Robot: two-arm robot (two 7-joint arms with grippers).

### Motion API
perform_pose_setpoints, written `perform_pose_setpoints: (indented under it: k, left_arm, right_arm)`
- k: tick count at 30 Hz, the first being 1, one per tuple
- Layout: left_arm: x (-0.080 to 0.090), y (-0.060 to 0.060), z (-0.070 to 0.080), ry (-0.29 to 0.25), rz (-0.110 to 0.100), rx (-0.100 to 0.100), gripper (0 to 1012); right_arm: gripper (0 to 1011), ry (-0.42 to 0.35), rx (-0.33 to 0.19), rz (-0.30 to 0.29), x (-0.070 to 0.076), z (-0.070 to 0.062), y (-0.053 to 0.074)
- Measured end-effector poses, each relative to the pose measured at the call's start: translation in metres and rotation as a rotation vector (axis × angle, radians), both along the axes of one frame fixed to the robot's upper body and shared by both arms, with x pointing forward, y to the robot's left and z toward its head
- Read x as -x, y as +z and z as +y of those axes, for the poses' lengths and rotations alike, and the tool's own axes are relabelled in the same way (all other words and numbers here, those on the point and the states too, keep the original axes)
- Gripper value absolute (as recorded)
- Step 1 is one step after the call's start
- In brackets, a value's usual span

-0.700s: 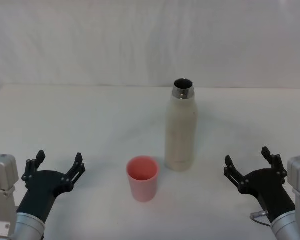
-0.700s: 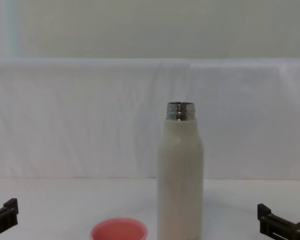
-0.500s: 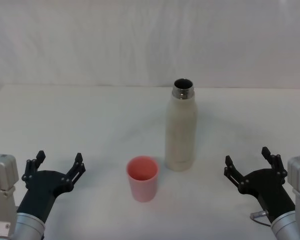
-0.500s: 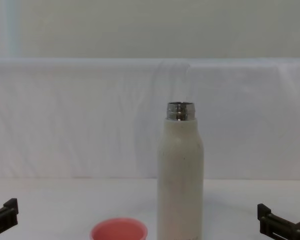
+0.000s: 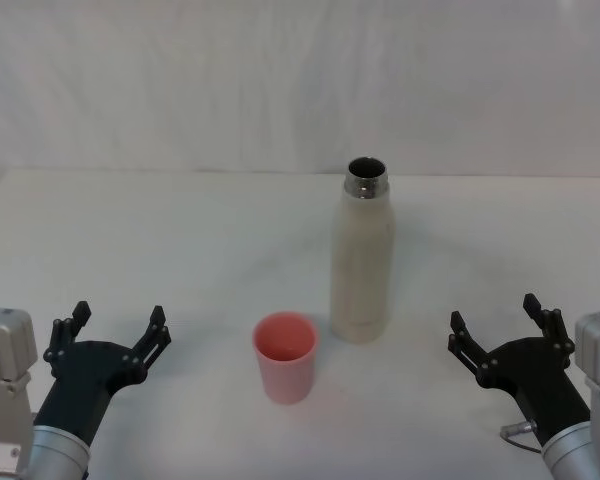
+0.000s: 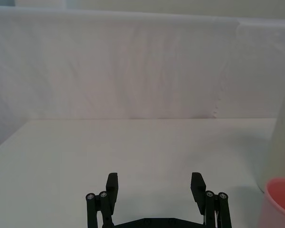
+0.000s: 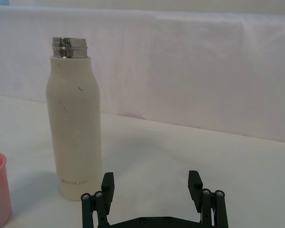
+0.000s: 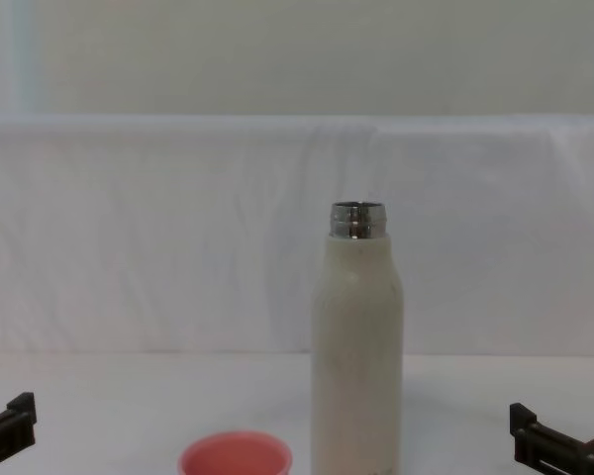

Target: Grasp the thermos with one hand and pour water into the cup lid.

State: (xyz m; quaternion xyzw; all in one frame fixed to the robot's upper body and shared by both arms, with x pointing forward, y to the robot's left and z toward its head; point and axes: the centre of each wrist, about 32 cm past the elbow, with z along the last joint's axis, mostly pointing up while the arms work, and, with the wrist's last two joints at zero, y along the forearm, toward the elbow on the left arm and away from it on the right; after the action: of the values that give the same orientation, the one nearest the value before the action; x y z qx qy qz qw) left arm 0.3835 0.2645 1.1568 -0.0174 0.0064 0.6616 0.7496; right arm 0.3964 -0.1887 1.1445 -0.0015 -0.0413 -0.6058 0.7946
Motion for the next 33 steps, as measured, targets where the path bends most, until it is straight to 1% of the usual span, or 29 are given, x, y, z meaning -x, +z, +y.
perform_pose_setpoints:
  k: [22, 27, 29, 33]
  left_arm:
    - [0.0, 0.0, 0.0, 0.0, 0.0, 0.0, 1001]
    - [0.0, 0.0, 0.0, 0.0, 0.0, 0.0, 1001]
    - [0.0, 0.0, 0.0, 0.0, 0.0, 0.0, 1001]
    - [0.0, 0.0, 0.0, 0.0, 0.0, 0.0, 1001]
  right_arm:
    - [1001, 0.0, 0.0, 0.0, 0.0, 0.0, 0.0]
    - [1001, 0.013, -0.001, -0.003, 0.0, -0.003, 0.007]
    - [1001, 0.016, -0.001, -0.003, 0.0, -0.003, 0.008]
    - [1001, 0.039, -0.007, 0.003, 0.0, -0.007, 0.013]
